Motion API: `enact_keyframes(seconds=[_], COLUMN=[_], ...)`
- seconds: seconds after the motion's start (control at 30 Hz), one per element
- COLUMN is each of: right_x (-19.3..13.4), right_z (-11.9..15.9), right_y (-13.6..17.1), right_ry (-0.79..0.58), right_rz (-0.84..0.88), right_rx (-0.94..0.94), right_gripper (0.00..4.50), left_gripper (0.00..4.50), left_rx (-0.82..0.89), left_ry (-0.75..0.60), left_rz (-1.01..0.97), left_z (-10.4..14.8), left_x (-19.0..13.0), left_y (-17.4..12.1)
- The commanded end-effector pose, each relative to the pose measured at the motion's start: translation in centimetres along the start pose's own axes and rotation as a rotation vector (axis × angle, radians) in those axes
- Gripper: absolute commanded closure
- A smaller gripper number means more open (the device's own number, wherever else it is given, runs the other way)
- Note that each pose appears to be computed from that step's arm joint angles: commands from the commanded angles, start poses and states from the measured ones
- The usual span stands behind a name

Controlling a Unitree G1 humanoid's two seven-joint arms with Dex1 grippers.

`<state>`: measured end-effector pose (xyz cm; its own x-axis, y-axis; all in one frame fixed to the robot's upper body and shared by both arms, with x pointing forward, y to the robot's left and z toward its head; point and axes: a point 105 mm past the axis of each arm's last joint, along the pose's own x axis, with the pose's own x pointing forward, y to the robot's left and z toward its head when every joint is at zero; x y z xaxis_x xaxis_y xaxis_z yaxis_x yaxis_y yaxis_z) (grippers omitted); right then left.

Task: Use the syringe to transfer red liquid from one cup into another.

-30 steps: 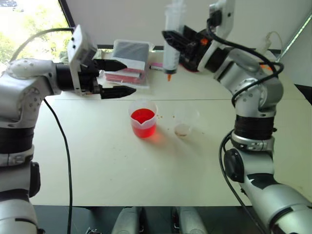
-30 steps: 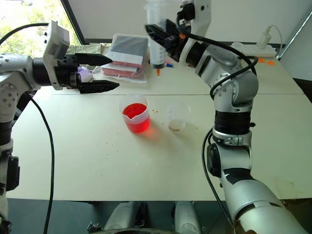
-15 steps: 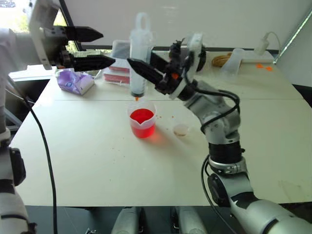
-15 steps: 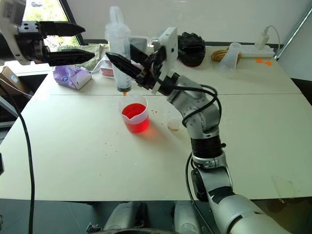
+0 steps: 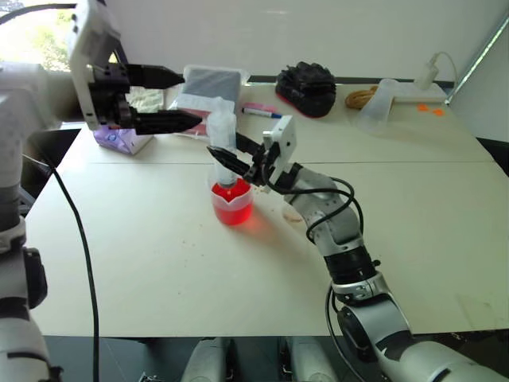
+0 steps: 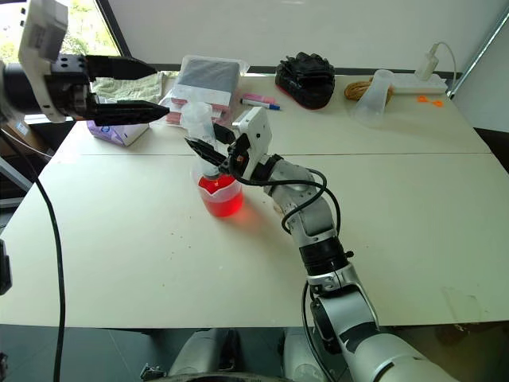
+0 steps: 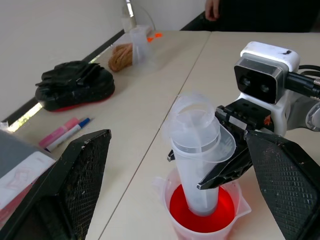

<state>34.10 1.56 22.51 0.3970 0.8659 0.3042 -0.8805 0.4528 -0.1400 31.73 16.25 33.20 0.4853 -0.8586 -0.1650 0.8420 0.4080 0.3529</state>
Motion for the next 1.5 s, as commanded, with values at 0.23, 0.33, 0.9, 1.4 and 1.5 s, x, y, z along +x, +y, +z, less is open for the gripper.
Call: enact_keyframes(seconds=[0.23,0.33,0.9,1.4,1.5], right_x=[0.0,-0.1,-0.4,-0.5,-0.5], right_z=[1.3,1.0,0.3,0.1,0.1], right_y=[0.8,0.8,0.6,0.8,0.9], right_ry=[-0.044,-0.033,-0.004,0.008,0.007], right_rz=[0.016,0.021,0.025,0.034,0.035], right_rx=[-0.082,-0.087,-0.090,-0.096,-0.095], right_gripper=[3.05,3.05,3.05,3.05,3.05], left_gripper=[0.00,0.00,0.00,0.00,0.00], left_rx=[0.063,0.063,0.020,-0.023,-0.022], left_ry=[0.000,-0.011,-0.050,-0.082,-0.076], left_rz=[0.104,0.118,0.059,0.009,0.019], left_z=[-1.6,-1.8,-1.3,-0.7,-1.2], left_x=[-0.1,0.4,1.5,1.7,2.2], left_y=[1.9,2.2,0.9,0.3,0.4])
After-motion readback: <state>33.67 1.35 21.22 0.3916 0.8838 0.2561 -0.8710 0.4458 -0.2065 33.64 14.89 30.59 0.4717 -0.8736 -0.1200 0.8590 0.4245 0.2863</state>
